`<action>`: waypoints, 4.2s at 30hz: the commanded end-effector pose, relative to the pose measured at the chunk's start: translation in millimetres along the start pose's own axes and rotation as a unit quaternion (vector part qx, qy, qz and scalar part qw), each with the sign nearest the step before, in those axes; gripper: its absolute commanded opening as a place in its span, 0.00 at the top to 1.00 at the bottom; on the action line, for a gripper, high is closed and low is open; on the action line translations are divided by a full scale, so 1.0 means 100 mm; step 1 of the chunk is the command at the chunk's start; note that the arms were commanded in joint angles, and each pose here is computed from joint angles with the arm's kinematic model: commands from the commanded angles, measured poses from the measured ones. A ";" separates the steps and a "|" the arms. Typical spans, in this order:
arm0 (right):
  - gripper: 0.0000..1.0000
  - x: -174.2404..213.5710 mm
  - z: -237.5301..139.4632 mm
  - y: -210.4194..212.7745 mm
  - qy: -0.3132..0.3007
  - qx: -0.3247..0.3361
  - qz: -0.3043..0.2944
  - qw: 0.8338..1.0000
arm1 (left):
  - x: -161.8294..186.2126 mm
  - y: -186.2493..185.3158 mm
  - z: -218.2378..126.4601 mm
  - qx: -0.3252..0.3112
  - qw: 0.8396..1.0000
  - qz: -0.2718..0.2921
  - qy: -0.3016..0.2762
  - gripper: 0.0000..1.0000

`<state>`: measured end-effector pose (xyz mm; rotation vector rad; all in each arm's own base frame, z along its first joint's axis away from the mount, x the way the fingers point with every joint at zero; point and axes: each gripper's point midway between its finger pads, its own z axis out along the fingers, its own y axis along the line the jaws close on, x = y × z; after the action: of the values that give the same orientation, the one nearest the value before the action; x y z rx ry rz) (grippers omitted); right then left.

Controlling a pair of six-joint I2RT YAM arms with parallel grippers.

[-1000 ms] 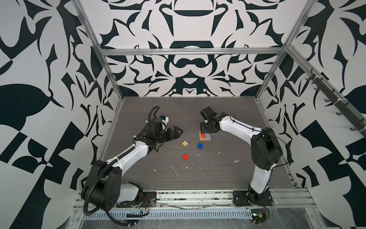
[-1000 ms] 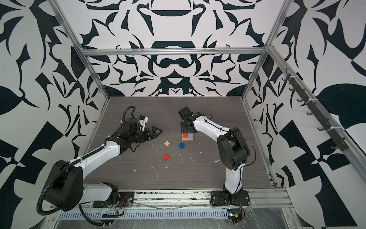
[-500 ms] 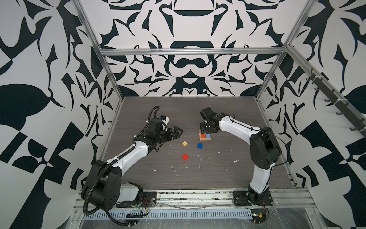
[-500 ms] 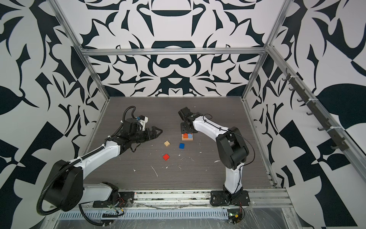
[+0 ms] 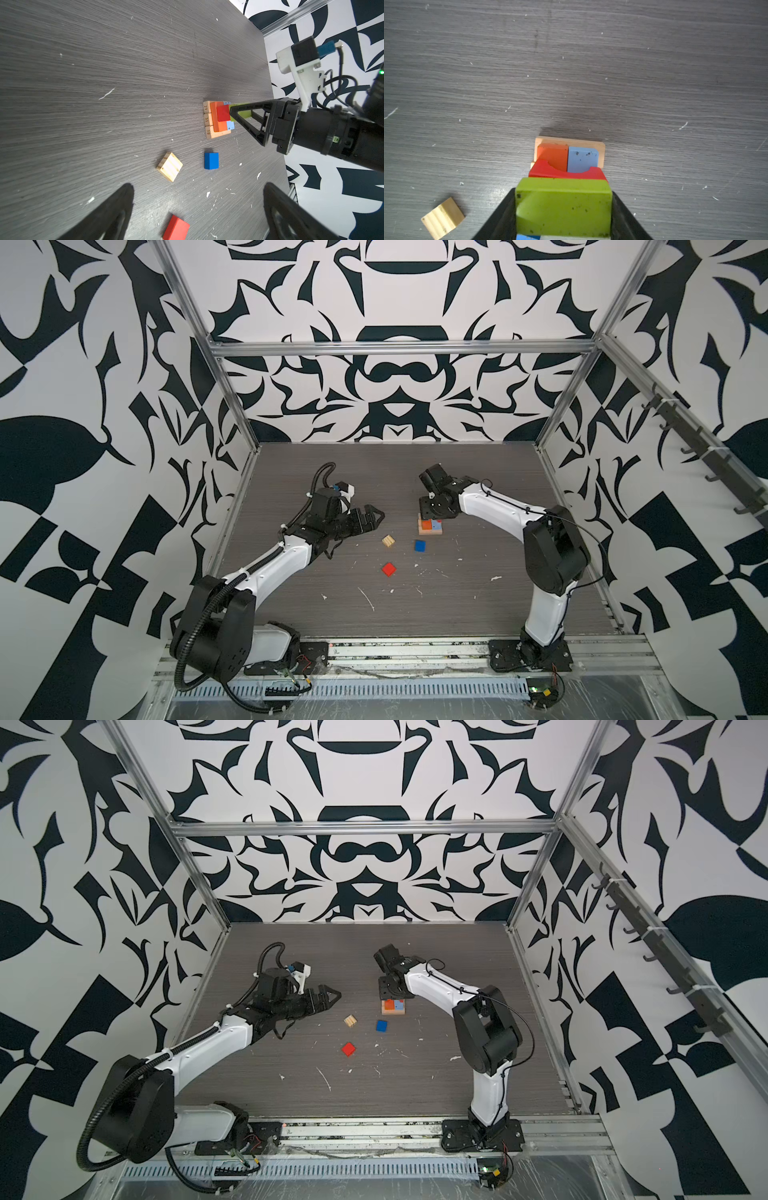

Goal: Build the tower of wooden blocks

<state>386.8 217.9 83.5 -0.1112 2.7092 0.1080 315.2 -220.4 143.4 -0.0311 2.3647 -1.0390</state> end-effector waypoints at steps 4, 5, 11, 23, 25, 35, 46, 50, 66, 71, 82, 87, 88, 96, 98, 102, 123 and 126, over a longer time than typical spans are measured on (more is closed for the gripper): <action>0.51 -0.05 -0.04 -0.06 -0.010 0.009 0.011 1.000 | -0.02 -0.07 -0.02 0.008 1.000 0.005 -0.002 0.01; 0.51 -0.04 -0.04 -0.06 -0.009 0.009 0.012 1.000 | -0.02 -0.07 -0.01 0.008 1.000 0.005 -0.002 0.00; 0.46 -0.05 -0.07 -0.05 -0.011 0.006 0.013 1.000 | -0.02 -0.06 -0.01 0.008 1.000 0.004 -0.001 0.00; 0.30 -0.07 -0.09 -0.03 -0.013 0.001 0.012 1.000 | -0.02 -0.07 -0.01 0.008 1.000 0.005 -0.001 0.01; 0.28 -0.07 -0.09 -0.03 -0.013 0.002 0.013 1.000 | -0.03 -0.07 -0.01 0.008 1.000 0.005 -0.001 0.01; 0.11 -0.12 -0.22 -0.01 -0.020 -0.006 -0.016 1.000 | -0.03 -0.08 -0.01 0.007 1.000 0.007 -0.001 0.00; 0.03 -0.04 -0.44 0.06 -0.011 -0.041 -0.071 0.997 | -0.04 -0.08 0.00 0.007 1.000 0.007 0.000 0.00; 0.03 0.03 -0.45 0.01 -0.007 -0.037 -0.073 0.997 | -0.03 -0.07 -0.01 0.007 1.000 0.007 0.000 0.01; 0.03 0.24 -0.31 -0.19 0.010 -0.027 -0.059 0.998 | -0.03 -0.06 0.00 0.006 1.000 0.005 -0.002 0.00; 0.03 0.22 -0.24 -0.24 0.015 -0.026 -0.045 0.999 | -0.02 -0.07 0.00 0.006 1.000 0.006 -0.001 0.01; 0.04 0.17 -0.14 -0.25 0.019 -0.028 -0.036 0.999 | -0.02 -0.06 0.00 0.005 1.000 0.006 -0.001 0.01; 0.04 0.15 -0.13 -0.24 0.018 -0.028 -0.035 0.999 | -0.02 -0.06 0.01 0.005 1.000 0.006 -0.001 0.01; 0.04 0.14 -0.13 -0.24 0.018 -0.028 -0.035 0.999 | -0.03 -0.06 0.01 0.005 1.000 0.005 -0.001 0.01; 0.05 0.12 -0.08 -0.23 0.020 -0.027 -0.035 0.999 | -0.03 -0.07 -0.01 0.005 1.000 0.006 -0.002 0.01; 0.05 0.10 -0.08 -0.23 0.019 -0.028 -0.034 0.999 | -0.03 -0.07 -0.01 0.005 1.000 0.006 -0.003 0.00; 0.05 0.08 -0.08 -0.23 0.018 -0.028 -0.033 0.999 | -0.04 -0.07 -0.01 0.005 1.000 0.007 -0.003 0.01; 0.07 0.04 -0.06 -0.24 0.017 -0.024 -0.030 0.999 | -0.05 -0.09 -0.01 0.006 1.000 0.009 -0.001 0.00; 0.07 0.03 -0.06 -0.24 0.016 -0.025 -0.030 0.999 | -0.05 -0.10 -0.01 0.006 1.000 0.009 -0.001 0.01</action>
<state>372.5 192.0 75.3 -0.2370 2.7650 0.1493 313.0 -221.8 142.1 -0.0234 2.3737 -1.0366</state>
